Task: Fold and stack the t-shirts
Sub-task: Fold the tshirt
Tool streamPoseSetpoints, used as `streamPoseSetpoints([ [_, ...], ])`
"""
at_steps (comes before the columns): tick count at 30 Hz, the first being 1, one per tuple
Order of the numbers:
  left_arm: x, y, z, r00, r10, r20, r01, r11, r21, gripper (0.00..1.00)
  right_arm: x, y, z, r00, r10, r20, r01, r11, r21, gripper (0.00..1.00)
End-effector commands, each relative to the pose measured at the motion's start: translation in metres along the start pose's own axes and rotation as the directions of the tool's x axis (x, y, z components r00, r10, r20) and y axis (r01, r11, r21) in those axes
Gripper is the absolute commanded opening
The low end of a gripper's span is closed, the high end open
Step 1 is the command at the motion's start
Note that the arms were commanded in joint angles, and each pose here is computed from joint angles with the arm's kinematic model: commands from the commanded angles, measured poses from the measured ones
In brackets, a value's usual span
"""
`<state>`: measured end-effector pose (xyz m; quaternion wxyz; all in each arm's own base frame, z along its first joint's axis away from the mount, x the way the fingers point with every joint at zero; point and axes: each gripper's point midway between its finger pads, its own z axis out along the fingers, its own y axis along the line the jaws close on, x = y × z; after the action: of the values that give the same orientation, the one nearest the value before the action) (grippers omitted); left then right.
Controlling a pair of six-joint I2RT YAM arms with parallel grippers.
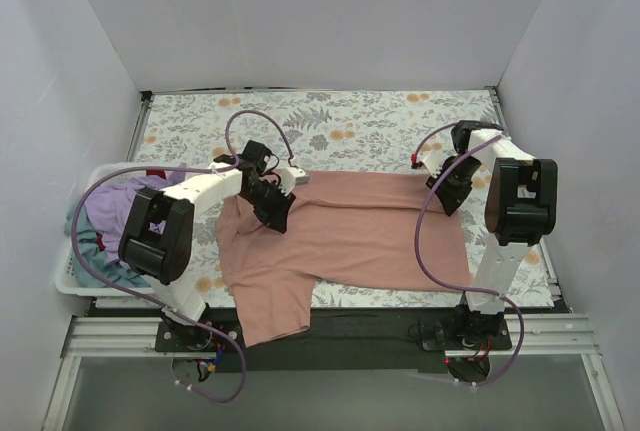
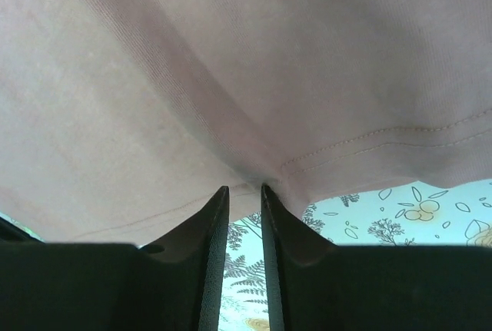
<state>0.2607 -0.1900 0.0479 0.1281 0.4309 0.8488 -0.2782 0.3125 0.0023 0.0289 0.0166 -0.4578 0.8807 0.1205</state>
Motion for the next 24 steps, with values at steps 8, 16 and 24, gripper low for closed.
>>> streamPoseSetpoints([
  [8, -0.071, 0.072, -0.05, 0.966, -0.129, 0.225, 0.172, 0.968, -0.182, 0.4, 0.01, -0.001, -0.013, 0.998, -0.058, -0.036, 0.059, 0.997, 0.043, 0.31],
  [16, -0.069, 0.11, -0.033, 0.97, -0.163, 0.181, 0.204, 0.949, -0.241, 0.47, 0.022, 0.011, -0.01, 0.996, -0.068, -0.061, 0.069, 0.997, 0.027, 0.33],
  [24, -0.065, 0.118, -0.02, 0.975, -0.158, 0.157, 0.192, 0.954, -0.231, 0.46, 0.017, 0.015, -0.018, 0.998, -0.064, -0.028, 0.065, 0.997, 0.029, 0.42],
])
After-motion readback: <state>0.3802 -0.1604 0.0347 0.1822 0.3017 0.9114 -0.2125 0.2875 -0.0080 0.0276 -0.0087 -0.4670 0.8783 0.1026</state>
